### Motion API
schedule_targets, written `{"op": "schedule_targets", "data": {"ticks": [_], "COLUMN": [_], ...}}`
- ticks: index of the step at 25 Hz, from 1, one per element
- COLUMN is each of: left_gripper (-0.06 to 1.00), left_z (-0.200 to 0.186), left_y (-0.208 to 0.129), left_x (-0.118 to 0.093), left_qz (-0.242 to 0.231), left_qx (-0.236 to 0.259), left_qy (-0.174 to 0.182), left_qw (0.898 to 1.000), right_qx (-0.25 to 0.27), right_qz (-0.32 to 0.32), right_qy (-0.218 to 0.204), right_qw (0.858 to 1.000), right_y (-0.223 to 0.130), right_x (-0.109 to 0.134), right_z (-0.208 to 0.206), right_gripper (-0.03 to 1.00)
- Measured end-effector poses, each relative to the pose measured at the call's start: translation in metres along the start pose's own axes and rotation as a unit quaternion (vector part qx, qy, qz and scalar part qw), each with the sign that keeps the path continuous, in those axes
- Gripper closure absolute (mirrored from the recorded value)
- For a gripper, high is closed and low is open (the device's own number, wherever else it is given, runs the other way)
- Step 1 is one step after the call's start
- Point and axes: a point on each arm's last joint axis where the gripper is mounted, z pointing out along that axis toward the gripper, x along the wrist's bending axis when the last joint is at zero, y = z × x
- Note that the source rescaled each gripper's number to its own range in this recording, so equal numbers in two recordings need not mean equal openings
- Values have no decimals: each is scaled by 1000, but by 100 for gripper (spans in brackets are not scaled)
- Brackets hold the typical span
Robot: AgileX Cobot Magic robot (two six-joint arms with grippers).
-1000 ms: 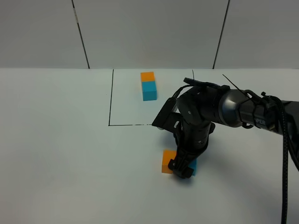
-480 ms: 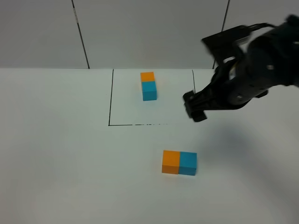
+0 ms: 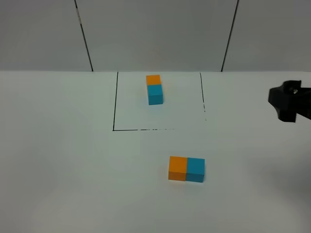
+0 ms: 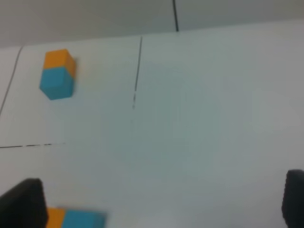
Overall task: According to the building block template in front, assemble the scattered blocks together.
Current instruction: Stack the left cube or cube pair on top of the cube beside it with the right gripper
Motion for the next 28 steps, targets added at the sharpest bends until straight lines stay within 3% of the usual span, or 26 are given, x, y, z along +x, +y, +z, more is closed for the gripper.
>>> {"op": "schedule_targets", "data": {"ticks": [4, 9, 16, 18, 21, 25, 28], "left_gripper": [27, 27, 27, 27, 27, 27, 27], "left_z": [0, 0, 0, 0, 0, 0, 0], "left_y": [0, 0, 0, 0, 0, 0, 0], "left_x": [0, 0, 0, 0, 0, 0, 0], "left_qz": [0, 0, 0, 0, 0, 0, 0], "left_qx": [0, 0, 0, 0, 0, 0, 0], "left_qy": [0, 0, 0, 0, 0, 0, 0], "left_qw": [1000, 1000, 1000, 1000, 1000, 1000, 1000], "right_qx": [30, 65, 154, 202, 264, 313, 333], "right_qz": [-17, -97, -188, -217, -292, -417, -462], "right_qy": [-21, -36, -55, -61, -48, 8, 53], "right_qw": [999, 993, 968, 953, 918, 853, 820], "right_y": [-11, -16, -30, -36, -39, -42, -47], "right_x": [-7, -11, -15, -18, -12, 15, 39], "right_z": [-2, 4, 49, 67, 86, 107, 129], "right_gripper": [-3, -3, -3, -3, -3, -3, -3]}}
